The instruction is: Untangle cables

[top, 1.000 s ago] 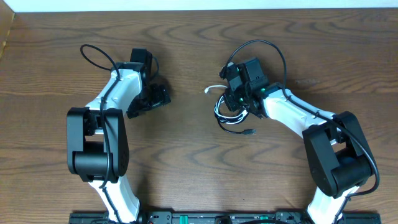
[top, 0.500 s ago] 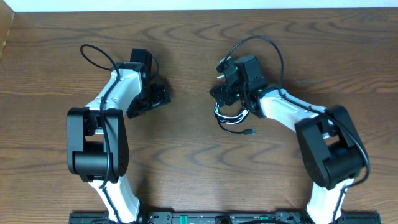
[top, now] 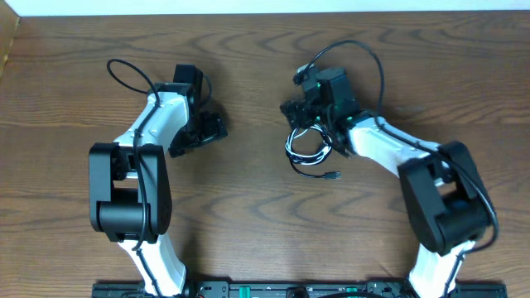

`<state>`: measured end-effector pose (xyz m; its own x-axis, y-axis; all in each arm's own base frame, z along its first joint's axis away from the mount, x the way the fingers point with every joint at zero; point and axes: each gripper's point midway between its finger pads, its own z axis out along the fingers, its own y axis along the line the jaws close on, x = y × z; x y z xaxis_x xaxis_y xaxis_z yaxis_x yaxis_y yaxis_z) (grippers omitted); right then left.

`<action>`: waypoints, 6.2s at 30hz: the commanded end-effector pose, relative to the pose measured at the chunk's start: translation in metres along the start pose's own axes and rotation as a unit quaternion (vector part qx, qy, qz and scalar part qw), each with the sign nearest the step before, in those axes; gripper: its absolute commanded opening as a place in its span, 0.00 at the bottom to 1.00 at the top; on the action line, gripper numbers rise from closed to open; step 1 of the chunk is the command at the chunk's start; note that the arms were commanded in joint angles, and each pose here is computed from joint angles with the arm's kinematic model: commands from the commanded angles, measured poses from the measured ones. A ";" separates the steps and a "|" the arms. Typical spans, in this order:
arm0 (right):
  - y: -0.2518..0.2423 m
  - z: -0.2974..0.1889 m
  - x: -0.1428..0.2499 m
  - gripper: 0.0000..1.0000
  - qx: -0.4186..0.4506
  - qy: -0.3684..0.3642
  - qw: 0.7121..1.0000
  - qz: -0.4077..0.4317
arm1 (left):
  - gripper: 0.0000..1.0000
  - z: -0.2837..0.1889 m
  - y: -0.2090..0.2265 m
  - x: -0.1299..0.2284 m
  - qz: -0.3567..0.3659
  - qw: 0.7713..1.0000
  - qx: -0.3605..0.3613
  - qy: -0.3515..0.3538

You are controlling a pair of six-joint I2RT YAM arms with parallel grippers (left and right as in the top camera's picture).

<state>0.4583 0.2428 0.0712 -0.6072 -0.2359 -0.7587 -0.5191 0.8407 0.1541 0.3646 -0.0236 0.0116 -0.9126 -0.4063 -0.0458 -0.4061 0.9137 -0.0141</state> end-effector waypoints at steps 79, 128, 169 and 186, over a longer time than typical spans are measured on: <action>0.089 -0.075 0.099 0.54 -0.069 0.274 0.952 0.119 | 0.98 -0.008 -0.001 -0.007 0.000 1.000 0.001 -0.015; 0.054 -0.073 0.098 0.99 -0.004 0.264 0.957 0.122 | 0.98 -0.008 -0.001 -0.007 0.000 1.000 0.001 -0.015; 0.055 -0.073 0.098 0.99 -0.004 0.264 0.957 0.122 | 0.98 -0.008 -0.001 -0.007 0.000 1.000 0.001 -0.015; 0.055 -0.073 0.098 0.99 -0.004 0.264 0.957 0.121 | 0.98 -0.008 -0.001 -0.007 0.000 1.000 0.001 -0.015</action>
<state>0.3258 0.2289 0.0521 -0.9303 -0.2444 -0.2736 -0.3233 0.8987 0.2964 0.3646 -0.0236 0.0116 -0.9127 -0.4060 -0.0458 -0.4058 0.9139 -0.0140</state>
